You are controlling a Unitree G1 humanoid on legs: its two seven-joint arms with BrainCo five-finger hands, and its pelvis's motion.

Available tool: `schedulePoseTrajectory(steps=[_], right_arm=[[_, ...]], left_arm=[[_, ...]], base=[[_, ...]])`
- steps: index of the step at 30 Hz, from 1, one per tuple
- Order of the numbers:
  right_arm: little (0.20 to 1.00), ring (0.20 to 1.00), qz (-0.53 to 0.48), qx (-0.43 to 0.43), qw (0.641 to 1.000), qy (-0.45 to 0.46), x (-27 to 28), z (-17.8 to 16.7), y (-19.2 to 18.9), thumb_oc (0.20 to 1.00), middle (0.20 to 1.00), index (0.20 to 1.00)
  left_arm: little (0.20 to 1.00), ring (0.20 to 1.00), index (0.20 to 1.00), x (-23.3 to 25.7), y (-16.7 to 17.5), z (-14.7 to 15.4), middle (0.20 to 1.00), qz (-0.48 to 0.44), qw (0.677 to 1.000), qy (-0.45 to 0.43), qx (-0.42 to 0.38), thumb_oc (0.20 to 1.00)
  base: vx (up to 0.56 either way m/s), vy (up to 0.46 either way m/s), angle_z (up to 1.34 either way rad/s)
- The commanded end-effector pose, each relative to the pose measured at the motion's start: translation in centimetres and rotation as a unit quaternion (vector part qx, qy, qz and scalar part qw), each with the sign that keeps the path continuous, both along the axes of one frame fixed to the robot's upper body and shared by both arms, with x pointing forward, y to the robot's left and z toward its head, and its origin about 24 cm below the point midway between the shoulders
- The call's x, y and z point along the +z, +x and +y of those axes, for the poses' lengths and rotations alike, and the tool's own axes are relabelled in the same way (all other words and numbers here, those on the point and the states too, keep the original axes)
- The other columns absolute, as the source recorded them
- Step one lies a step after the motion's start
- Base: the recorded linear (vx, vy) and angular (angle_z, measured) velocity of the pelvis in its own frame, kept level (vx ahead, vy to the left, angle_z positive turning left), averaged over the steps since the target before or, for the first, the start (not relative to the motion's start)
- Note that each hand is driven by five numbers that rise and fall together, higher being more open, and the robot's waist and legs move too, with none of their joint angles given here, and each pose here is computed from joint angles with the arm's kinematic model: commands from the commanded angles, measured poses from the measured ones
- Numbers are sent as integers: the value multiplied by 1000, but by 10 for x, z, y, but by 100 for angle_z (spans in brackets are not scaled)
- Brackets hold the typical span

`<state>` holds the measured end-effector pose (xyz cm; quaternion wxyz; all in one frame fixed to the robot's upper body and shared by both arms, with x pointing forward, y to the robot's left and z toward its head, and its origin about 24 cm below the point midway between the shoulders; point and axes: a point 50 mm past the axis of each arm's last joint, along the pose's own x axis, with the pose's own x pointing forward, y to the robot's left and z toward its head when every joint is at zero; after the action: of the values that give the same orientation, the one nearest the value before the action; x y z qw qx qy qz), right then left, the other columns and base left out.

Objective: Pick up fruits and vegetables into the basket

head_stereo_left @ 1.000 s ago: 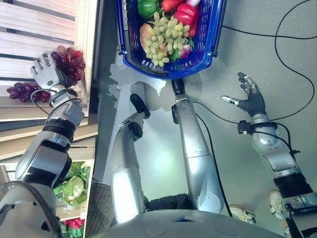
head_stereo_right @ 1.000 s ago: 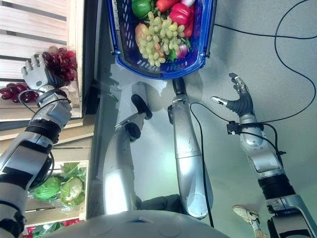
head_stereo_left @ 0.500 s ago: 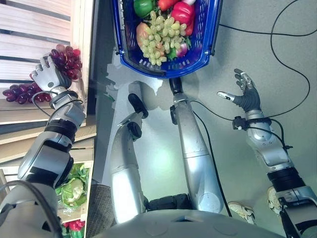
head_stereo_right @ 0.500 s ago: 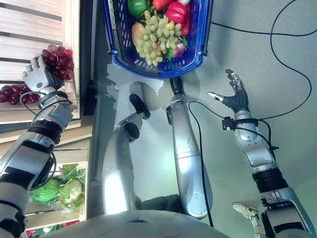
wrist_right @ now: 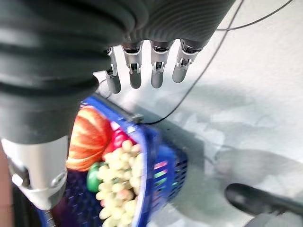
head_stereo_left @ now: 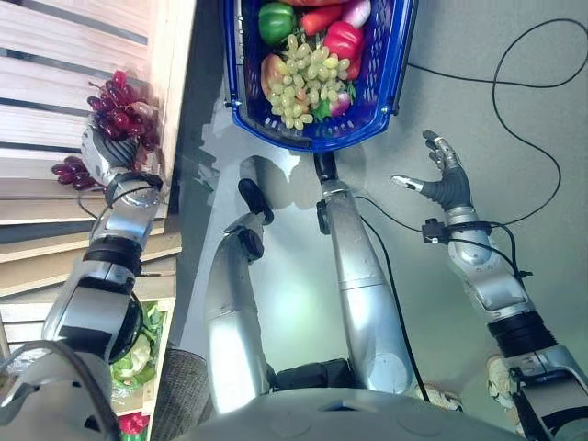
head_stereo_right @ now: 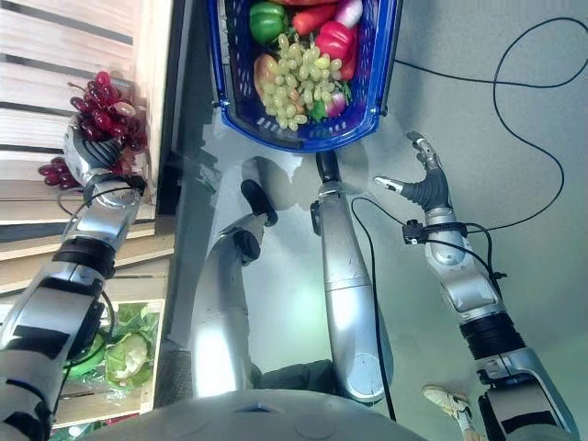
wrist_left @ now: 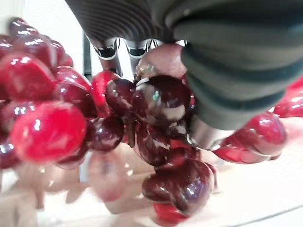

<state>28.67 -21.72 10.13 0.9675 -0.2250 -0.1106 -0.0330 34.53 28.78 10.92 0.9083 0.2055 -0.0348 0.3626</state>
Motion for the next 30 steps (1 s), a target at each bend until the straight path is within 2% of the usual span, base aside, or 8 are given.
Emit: schedulePoseTrajectory(steps=[1, 4, 10, 16, 25, 30], right_arm=[[1000, 1000, 1, 17, 1000, -13, -3, 9, -14, 1000, 1000, 1000], [1000, 1000, 18, 5, 999, -52, -9, 6, -16, 1000, 1000, 1000], [1000, 1000, 17, 14, 991, -130, -3, 10, -19, 1000, 1000, 1000], [1000, 1000, -2, 54, 982, -179, 14, 31, -9, 1000, 1000, 1000], [1000, 1000, -53, 78, 959, -266, 50, 71, 17, 1000, 1000, 1000], [1000, 1000, -86, 95, 954, -273, 77, 104, 31, 1000, 1000, 1000]], left_arm=[[200, 200, 200, -9, -9, -19, 200, -83, 989, -98, -75, 200], [200, 200, 200, -5, -15, -27, 200, -132, 973, -137, -131, 200], [200, 200, 200, 29, -27, -43, 200, -223, 939, -135, -226, 200], [200, 200, 200, 74, -38, -59, 200, -299, 904, -78, -297, 200], [200, 200, 200, 109, -45, -85, 200, -331, 854, -47, -399, 200], [200, 200, 200, 127, -48, -111, 200, -339, 810, -38, -477, 200]], base=[[2, -14, 8], [4, 0, 7], [4, 24, 3], [5, 16, 0], [18, -9, 8], [-16, -49, 10]])
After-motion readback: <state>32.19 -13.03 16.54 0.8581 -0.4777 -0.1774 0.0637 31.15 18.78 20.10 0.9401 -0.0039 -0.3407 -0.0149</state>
